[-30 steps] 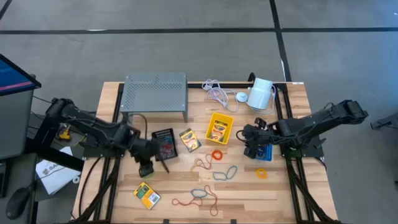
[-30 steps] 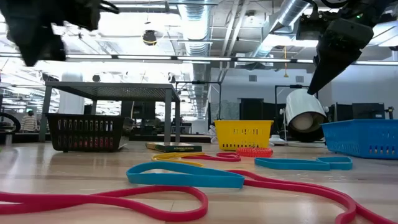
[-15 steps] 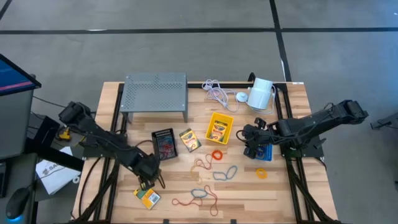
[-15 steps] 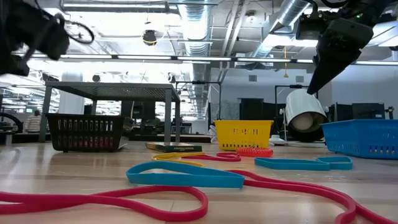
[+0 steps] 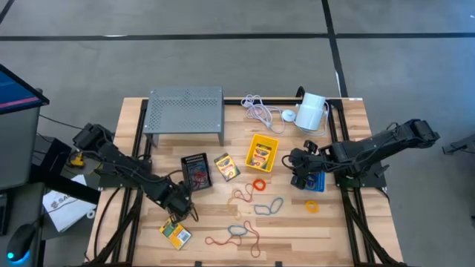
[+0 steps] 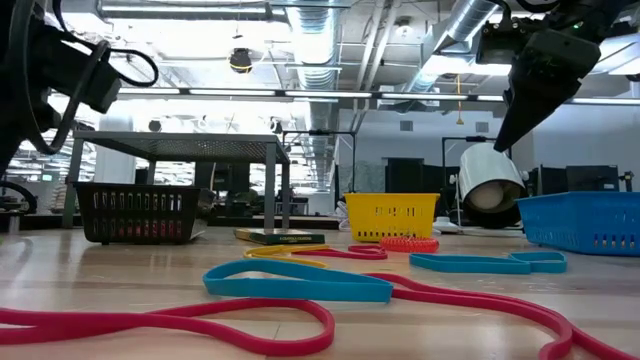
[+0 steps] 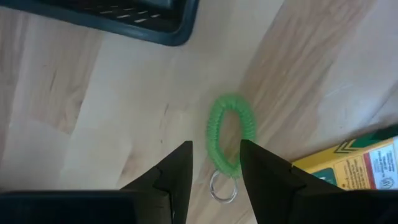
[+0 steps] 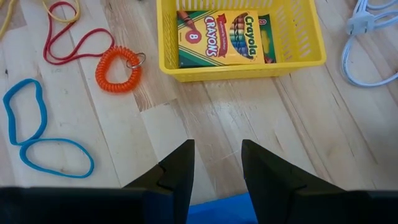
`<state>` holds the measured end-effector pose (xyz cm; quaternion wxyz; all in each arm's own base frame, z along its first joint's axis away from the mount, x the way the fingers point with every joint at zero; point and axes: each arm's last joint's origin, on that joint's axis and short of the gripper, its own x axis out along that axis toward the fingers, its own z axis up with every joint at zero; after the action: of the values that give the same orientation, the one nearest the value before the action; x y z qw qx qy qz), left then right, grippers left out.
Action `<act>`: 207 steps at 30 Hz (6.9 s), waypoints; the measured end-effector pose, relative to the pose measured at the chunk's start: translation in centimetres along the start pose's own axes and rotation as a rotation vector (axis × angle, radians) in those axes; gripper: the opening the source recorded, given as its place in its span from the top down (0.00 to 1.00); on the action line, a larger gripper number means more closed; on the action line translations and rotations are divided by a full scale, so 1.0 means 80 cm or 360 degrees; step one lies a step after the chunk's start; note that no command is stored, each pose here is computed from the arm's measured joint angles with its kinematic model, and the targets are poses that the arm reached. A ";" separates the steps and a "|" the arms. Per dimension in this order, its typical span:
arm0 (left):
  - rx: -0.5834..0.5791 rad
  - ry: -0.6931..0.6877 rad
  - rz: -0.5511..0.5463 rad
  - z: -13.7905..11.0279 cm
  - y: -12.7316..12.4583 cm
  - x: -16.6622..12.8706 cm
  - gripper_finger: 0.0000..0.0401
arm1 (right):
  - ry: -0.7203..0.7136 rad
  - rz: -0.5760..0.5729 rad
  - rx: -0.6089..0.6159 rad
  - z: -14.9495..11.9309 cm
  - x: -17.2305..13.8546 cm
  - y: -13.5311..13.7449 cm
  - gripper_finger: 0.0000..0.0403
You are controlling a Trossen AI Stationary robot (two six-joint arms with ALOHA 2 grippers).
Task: Pick & Place Office Desk Supplies
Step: Put the green spring keychain into the blue bin
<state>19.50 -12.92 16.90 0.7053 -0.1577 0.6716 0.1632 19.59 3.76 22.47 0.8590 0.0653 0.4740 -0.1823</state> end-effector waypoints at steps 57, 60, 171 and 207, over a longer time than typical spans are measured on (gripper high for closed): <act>-0.0013 0.0017 -0.0271 -0.017 0.019 0.022 0.99 | 0.0002 -0.0001 -0.0001 0.000 0.000 0.000 0.68; -0.0005 -0.0028 -0.0288 -0.019 0.021 0.015 1.00 | 0.0003 -0.0001 -0.0001 0.000 0.000 0.000 0.68; 0.0693 -0.2260 -0.0497 0.198 0.129 -0.083 0.99 | -0.1335 0.0410 0.0118 0.159 0.043 0.051 0.52; 0.0695 -0.2244 -0.0499 0.198 0.129 -0.081 0.99 | -0.1282 0.0355 0.0198 0.165 0.054 0.026 0.99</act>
<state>28.82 3.18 24.11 0.9982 0.0338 0.0479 -0.0138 32.90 0.87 25.91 0.9845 0.0914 0.0786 -0.1275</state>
